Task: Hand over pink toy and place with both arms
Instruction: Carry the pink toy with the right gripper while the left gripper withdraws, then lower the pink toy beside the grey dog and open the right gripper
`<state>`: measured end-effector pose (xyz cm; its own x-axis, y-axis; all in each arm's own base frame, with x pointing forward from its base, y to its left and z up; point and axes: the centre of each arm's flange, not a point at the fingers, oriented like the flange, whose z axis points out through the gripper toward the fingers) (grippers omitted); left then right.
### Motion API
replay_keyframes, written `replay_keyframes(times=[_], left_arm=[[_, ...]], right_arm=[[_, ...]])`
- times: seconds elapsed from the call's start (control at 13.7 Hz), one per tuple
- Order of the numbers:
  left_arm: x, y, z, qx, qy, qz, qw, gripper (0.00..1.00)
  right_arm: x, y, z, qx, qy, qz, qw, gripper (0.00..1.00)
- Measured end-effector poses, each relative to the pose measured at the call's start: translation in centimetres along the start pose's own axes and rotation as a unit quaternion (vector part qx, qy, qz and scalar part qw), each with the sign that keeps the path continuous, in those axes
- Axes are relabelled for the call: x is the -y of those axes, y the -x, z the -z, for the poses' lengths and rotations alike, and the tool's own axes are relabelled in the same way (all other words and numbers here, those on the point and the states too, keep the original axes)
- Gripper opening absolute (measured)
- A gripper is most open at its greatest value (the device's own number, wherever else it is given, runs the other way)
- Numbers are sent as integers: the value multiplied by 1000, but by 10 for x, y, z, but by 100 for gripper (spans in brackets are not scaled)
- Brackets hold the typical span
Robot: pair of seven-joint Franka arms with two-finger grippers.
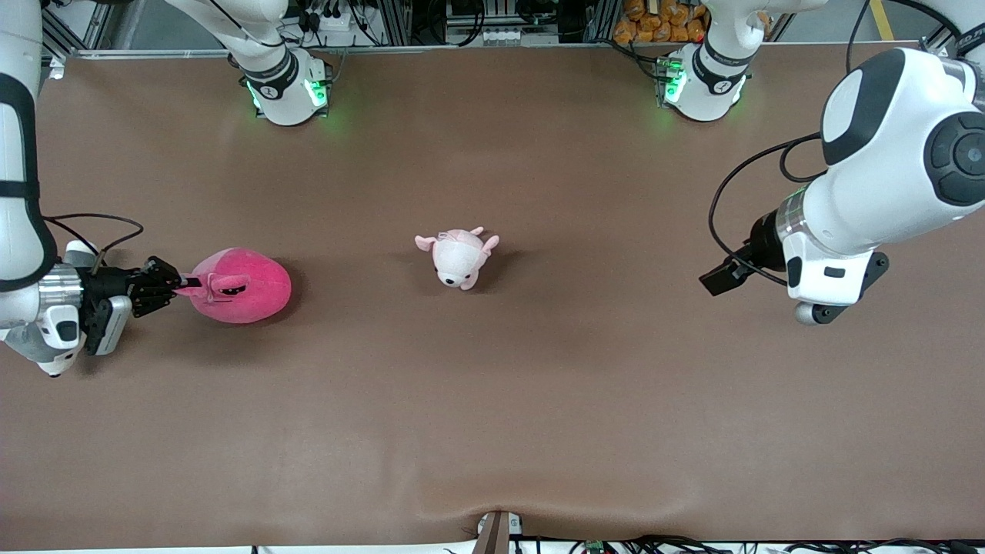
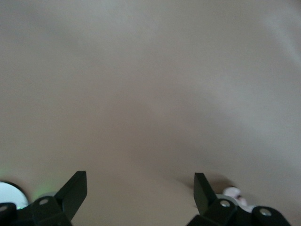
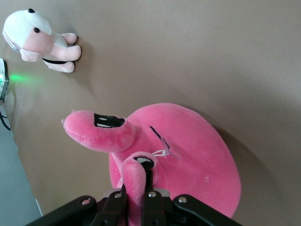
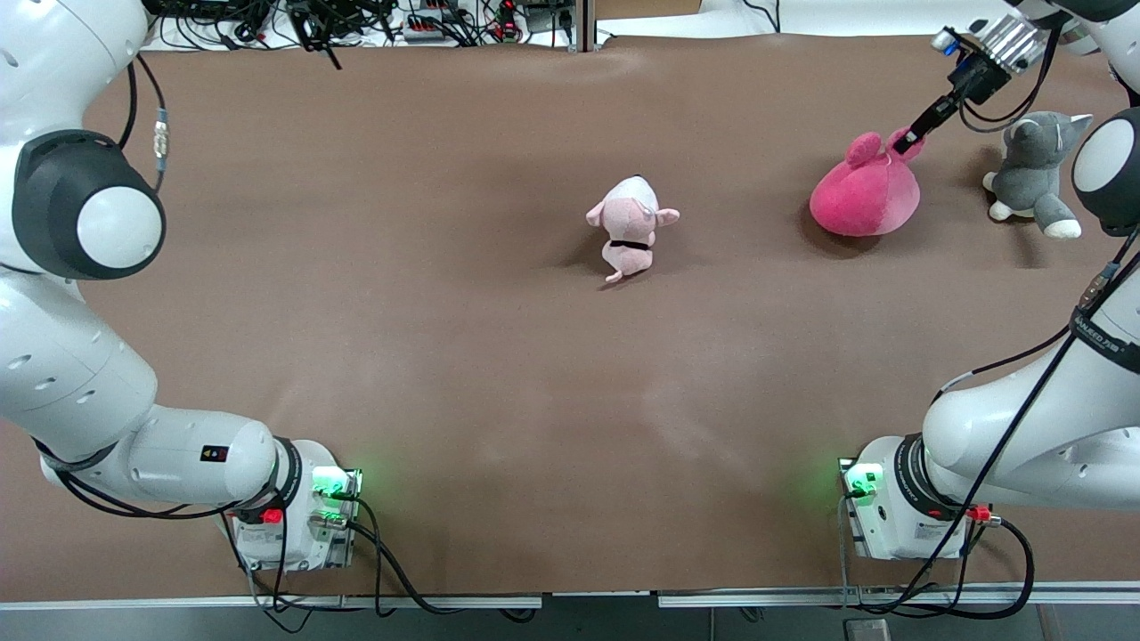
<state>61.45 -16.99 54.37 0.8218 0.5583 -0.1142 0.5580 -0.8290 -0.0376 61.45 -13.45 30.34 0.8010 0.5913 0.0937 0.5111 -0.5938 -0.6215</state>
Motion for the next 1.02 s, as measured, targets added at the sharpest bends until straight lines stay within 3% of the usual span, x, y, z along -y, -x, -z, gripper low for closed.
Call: replay_keyframes(times=[0.22, 0.29, 0.51, 0.73, 0.87, 1.02], left_arm=[[13, 8, 22, -12, -5, -66, 998, 100], [20, 9, 29, -12, -7, -83, 996, 100], [48, 3, 48, -13, -11, -134, 991, 100], [79, 13, 60, -14, -23, -182, 983, 100], [96, 31, 65, -17, -29, -188, 982, 100], [108, 46, 69, -20, -31, -187, 982, 100]], right_arm=[[-22, 14, -9, -13, -9, -18, 1000, 10], [-23, 14, -8, -13, -9, -28, 999, 16], [-14, 5, 3, 1, 13, -60, 998, 46], [24, -21, 28, 21, 62, -98, 993, 80], [62, -38, 50, 19, 93, -109, 989, 99], [101, -49, 75, 15, 132, -126, 983, 100]])
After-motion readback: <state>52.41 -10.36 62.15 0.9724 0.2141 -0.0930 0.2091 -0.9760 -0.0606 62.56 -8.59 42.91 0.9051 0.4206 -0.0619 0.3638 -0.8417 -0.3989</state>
